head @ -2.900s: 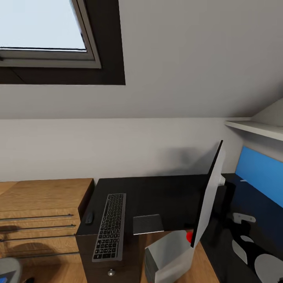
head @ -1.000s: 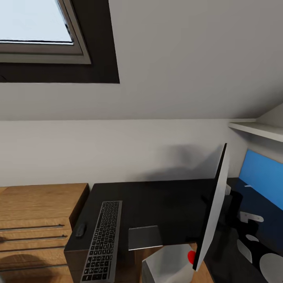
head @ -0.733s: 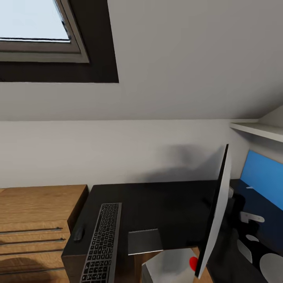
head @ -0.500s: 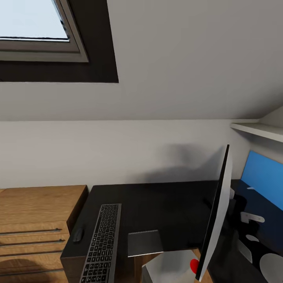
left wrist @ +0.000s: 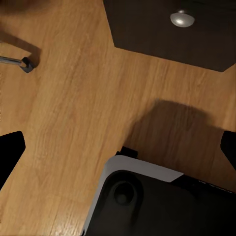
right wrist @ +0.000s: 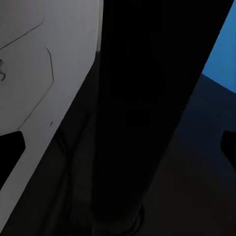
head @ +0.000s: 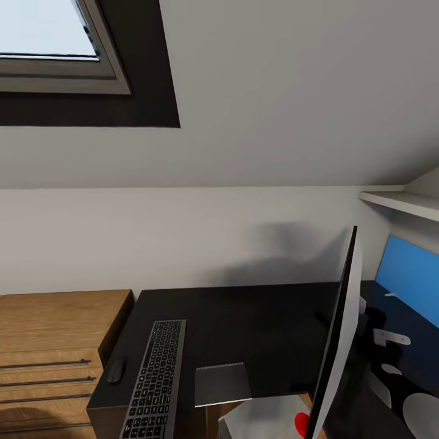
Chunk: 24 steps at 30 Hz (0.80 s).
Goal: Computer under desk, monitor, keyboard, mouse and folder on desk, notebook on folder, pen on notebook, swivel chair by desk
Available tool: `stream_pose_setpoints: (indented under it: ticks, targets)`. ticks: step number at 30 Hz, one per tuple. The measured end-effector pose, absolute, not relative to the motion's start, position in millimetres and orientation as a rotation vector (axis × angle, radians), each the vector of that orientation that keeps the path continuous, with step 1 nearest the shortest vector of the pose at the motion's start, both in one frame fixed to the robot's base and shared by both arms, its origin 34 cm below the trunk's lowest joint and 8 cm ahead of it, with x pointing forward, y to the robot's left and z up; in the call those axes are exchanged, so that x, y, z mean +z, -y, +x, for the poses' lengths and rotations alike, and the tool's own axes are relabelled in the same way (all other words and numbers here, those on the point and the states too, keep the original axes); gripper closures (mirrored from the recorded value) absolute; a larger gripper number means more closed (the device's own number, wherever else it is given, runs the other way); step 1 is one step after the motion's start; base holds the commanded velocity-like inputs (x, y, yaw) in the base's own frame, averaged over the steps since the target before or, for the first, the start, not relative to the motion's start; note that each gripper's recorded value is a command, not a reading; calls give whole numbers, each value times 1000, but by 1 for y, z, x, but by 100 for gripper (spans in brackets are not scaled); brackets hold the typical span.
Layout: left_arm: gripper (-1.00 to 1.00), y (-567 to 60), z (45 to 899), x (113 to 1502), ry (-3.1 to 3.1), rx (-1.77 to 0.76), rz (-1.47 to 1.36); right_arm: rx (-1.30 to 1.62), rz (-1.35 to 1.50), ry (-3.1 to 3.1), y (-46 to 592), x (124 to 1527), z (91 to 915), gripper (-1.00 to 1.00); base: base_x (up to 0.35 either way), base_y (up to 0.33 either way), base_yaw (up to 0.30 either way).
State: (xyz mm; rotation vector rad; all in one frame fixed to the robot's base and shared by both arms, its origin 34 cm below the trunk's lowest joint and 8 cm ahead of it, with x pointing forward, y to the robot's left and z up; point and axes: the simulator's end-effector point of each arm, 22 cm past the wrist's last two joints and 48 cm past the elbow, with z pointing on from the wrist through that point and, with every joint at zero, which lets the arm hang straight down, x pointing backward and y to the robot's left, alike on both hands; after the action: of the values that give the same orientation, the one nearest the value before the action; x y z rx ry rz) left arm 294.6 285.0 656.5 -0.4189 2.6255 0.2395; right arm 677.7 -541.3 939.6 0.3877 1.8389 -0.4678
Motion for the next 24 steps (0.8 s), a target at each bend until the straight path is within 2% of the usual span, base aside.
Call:
stream_pose_setpoints:
  ticks: [16, 24]
  targets:
    - [-100, -284, 293, 656, -2626, 240, -420, -519, 417, -1822, 561, 946, 671, -100, 1, 0, 0]
    - [-100, -285, 293, 656, -2626, 242, -420, -520, 417, -1822, 562, 947, 671, -100, 139, 0, 0]
